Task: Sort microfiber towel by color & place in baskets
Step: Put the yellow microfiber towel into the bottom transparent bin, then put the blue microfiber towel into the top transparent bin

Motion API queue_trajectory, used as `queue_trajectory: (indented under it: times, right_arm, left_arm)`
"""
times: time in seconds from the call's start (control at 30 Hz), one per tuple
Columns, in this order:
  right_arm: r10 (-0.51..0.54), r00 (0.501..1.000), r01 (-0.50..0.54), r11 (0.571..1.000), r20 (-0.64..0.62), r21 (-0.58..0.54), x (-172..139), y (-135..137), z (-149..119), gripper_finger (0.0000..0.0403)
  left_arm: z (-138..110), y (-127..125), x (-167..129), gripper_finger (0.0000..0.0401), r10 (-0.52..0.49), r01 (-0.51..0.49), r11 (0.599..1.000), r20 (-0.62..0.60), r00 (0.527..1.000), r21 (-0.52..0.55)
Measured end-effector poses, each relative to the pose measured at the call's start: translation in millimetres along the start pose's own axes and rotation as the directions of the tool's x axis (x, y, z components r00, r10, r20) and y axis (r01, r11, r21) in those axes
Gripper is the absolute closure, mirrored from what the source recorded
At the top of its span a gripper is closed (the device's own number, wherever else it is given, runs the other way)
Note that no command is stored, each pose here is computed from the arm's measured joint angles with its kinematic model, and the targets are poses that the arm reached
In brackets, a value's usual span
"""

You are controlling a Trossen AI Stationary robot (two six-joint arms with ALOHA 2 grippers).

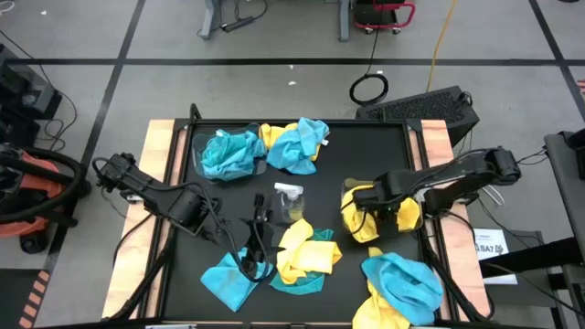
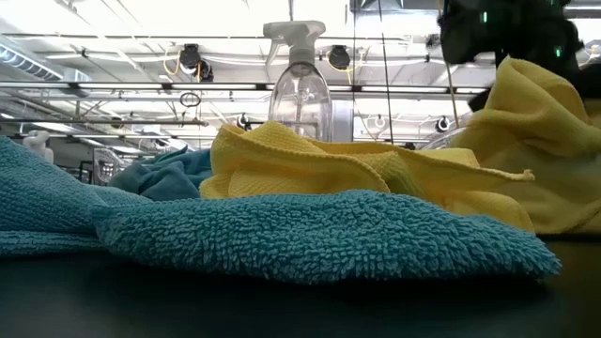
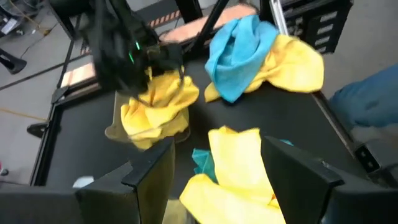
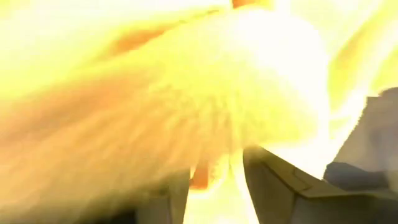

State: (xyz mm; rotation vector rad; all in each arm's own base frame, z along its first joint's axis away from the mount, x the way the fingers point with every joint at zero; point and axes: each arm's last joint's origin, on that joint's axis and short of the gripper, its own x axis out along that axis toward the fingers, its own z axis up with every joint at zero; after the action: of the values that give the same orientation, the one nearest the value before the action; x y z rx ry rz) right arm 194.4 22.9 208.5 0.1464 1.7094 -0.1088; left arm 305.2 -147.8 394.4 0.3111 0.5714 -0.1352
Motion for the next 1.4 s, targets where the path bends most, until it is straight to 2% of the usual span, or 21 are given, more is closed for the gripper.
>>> queue_trajectory:
  times: [0.2, 0.4, 0.57, 0.73, 0.97, 1.13, 1.2, 1.4]
  right_arm:
    - [0.051, 0.982, -0.053, 0.999, 0.180, 0.008, -45.0, 0.4, -7.6, 0.0212]
    - [0.075, 0.933, -0.077, 0.997, 0.352, -0.006, -85.9, 0.0, -14.6, 0.0195]
    - [0.052, 0.888, -0.051, 0.999, 0.458, -0.014, -112.6, -0.9, -18.1, 0.0195]
    - [-0.004, 0.832, 0.018, 1.000, 0.554, -0.021, -132.9, -2.1, -17.5, 0.0195]
    - [-0.145, 0.682, 0.230, 0.973, 0.717, -0.023, -148.4, -6.3, -2.6, 0.0195]
    - [-0.178, 0.603, 0.302, 0.953, 0.778, -0.016, -154.9, -21.6, 16.4, 0.0195]
    - [-0.182, 0.591, 0.313, 0.950, 0.786, -0.016, -155.3, -29.9, 24.0, 0.0195]
    - [-0.184, 0.619, 0.322, 0.946, 0.764, -0.032, -145.5, -62.4, 50.5, 0.0195]
  left_arm:
    - [-5.5, 0.6, -0.1, 0.0157, 0.025, -0.026, 0.999, -0.055, 0.998, -0.022]
    - [-8.4, 1.0, -0.4, 0.0157, 0.043, -0.045, 0.999, -0.084, 0.996, -0.025]
    - [-13.6, 4.7, -2.1, 0.0157, 0.164, -0.163, 0.986, -0.133, 0.977, 0.021]
    - [-21.4, 10.4, -7.8, 0.0157, 0.311, -0.298, 0.950, -0.196, 0.930, 0.094]
    - [-30.8, 19.6, -9.3, 0.0157, 0.405, -0.370, 0.913, -0.272, 0.873, 0.171]
    - [-37.5, 32.8, -8.1, 0.0157, 0.435, -0.390, 0.900, -0.332, 0.837, 0.196]
    - [-40.2, 39.5, -7.1, 0.0157, 0.446, -0.399, 0.895, -0.356, 0.821, 0.201]
    - [-49.7, 64.6, -4.7, 0.0157, 0.481, -0.431, 0.876, -0.436, 0.761, 0.215]
